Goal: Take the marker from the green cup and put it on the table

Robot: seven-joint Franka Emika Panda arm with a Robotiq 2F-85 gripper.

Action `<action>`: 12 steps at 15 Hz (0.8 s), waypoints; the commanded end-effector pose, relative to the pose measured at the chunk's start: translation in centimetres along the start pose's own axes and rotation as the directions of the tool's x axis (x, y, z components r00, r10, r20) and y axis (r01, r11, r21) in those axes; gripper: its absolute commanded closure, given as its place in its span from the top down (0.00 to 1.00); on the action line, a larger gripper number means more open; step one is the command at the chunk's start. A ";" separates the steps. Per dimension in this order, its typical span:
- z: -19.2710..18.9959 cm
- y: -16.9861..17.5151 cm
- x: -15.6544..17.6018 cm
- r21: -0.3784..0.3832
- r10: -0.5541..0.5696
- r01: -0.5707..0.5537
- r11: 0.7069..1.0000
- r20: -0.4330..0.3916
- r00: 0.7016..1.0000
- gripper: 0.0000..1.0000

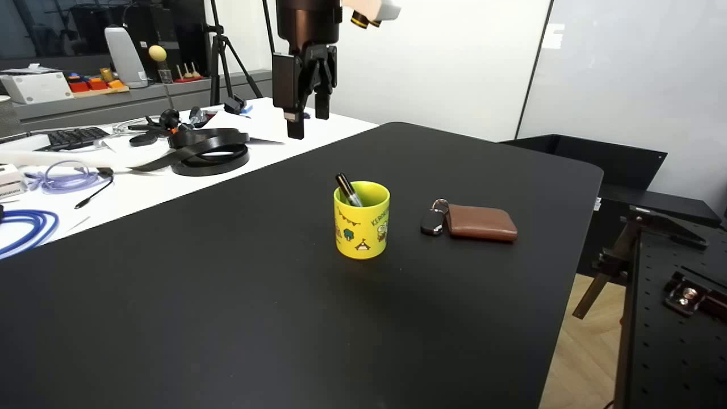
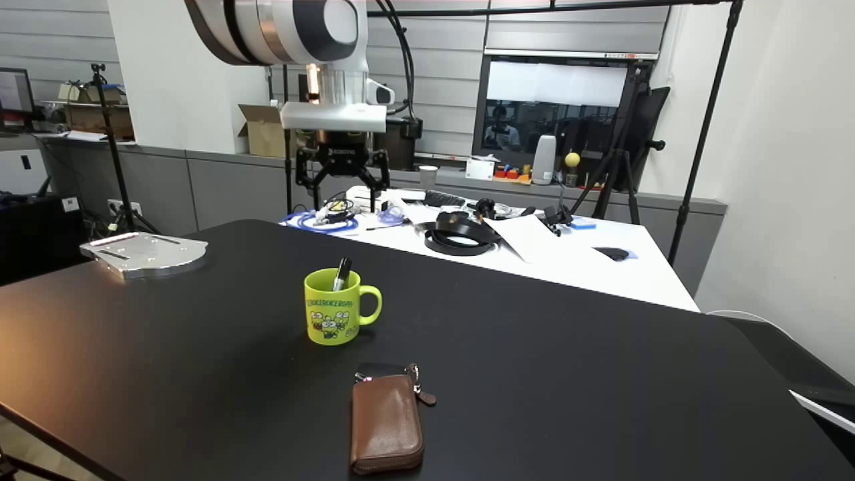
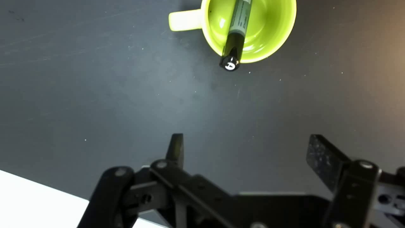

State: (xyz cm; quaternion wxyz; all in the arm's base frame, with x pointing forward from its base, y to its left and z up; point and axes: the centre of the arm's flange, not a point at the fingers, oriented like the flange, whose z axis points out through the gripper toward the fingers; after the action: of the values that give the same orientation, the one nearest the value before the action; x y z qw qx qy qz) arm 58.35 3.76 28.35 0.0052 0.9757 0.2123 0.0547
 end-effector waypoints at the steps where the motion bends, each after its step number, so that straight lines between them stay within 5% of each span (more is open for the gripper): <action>1: 2.3 0.0 -0.7 0.007 0.034 -0.034 0.999 0.003 0.999 1.00; 12: 7.1 -0.1 -3.2 0.045 0.072 -0.074 0.996 0.056 0.996 1.00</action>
State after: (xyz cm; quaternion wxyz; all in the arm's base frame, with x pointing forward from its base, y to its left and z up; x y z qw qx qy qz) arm 56.77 2.68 21.29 -0.0094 0.9811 0.1920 0.0204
